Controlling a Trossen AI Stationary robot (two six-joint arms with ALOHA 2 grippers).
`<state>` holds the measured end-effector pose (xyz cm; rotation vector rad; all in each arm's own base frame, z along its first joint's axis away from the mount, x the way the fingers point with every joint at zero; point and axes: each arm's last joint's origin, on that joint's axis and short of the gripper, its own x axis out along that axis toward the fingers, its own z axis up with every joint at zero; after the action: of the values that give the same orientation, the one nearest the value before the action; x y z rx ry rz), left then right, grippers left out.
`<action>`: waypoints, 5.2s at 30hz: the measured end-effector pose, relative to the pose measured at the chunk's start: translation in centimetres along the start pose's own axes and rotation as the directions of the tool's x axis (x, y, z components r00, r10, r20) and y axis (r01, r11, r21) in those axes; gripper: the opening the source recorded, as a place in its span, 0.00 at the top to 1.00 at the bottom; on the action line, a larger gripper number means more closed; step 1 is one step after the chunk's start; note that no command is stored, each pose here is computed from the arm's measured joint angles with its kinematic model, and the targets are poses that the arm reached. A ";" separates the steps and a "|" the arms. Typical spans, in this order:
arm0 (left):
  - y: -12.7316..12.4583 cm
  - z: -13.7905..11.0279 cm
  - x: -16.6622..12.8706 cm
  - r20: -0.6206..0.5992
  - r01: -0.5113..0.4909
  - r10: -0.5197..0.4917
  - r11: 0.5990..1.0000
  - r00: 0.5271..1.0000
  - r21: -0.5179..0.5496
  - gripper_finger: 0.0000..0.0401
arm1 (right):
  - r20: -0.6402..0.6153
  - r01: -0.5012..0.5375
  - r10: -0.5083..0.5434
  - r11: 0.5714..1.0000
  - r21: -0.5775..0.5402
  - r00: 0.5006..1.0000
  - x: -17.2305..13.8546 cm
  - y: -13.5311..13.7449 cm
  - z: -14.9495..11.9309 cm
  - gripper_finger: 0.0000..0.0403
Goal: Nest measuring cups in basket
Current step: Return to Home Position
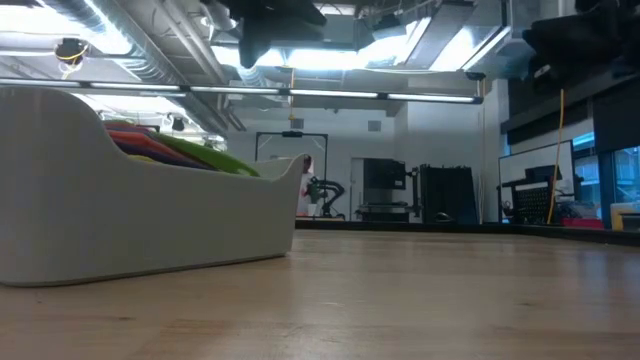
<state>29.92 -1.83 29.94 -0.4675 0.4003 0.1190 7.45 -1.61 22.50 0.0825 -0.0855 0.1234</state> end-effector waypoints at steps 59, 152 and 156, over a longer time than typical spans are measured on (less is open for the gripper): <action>6.0 -3.9 -23.3 0.453 -0.202 -0.009 0.887 0.891 0.415 0.81 | 0.038 0.140 -0.144 0.987 0.083 0.989 1.9 0.4 -5.1 0.83; 12.3 -16.0 -13.4 0.449 -0.104 -0.122 0.889 0.885 0.446 0.81 | 0.040 0.140 -0.144 0.987 0.082 0.989 1.9 0.4 -5.0 0.83; 12.3 -16.0 -13.4 0.449 -0.104 -0.122 0.889 0.885 0.446 0.81 | 0.040 0.140 -0.144 0.987 0.082 0.989 1.9 0.4 -5.0 0.83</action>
<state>9.61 1.43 17.15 0.0411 -0.0596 0.1189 9.68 -0.58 17.68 0.1703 -0.1201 -0.0180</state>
